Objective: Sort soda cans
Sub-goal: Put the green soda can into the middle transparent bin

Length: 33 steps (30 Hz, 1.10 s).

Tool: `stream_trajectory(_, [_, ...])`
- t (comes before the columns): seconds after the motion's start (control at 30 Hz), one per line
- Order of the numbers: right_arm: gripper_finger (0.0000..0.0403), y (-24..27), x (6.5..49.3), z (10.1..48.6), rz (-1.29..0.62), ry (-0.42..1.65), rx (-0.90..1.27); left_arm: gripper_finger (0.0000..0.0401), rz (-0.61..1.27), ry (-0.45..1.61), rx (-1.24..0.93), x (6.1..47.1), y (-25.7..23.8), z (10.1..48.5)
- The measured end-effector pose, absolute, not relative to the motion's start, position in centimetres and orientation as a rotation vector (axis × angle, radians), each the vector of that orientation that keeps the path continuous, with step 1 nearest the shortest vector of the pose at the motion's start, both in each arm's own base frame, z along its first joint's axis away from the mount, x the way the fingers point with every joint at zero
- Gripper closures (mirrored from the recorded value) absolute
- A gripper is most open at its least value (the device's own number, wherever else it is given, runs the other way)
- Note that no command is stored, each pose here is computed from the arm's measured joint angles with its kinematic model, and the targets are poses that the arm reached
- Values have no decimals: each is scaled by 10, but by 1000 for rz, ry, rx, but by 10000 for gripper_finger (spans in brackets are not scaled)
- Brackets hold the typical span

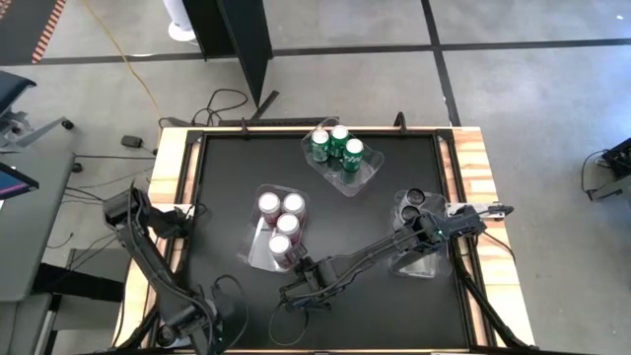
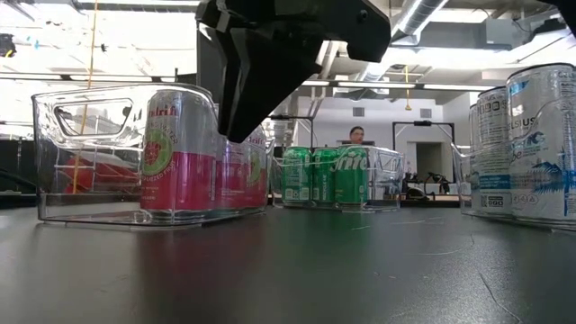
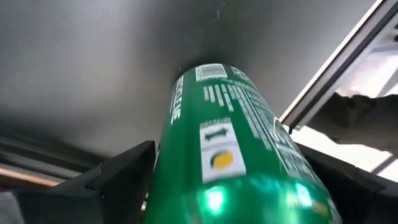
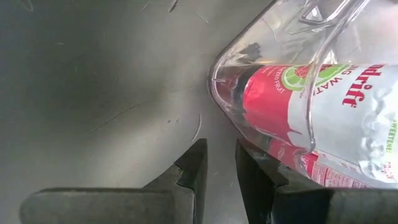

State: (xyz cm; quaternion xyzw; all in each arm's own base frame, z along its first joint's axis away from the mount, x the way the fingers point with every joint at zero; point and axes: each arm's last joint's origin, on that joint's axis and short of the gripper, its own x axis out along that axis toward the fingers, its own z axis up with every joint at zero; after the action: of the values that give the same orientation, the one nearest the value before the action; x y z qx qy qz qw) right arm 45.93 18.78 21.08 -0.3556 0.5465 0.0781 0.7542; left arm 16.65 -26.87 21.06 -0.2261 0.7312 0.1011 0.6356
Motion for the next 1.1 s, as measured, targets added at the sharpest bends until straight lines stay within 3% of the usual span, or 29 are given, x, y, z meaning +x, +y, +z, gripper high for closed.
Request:
stream_trajectory(0.17, [300,190,458,211,173,1195,-779,57,212,1691,-446,164,-274,200])
stream_trajectory(0.37, [300,194,455,211,184,1200,-792,103,192,1691,-414,162,-276,197])
stream_trajectory(0.67, [300,195,445,228,153,1198,-795,103,190,1689,-401,163,-273,199])
stream_trajectory(1.1, [300,201,416,290,167,1086,-772,103,227,1631,-413,167,-251,252])
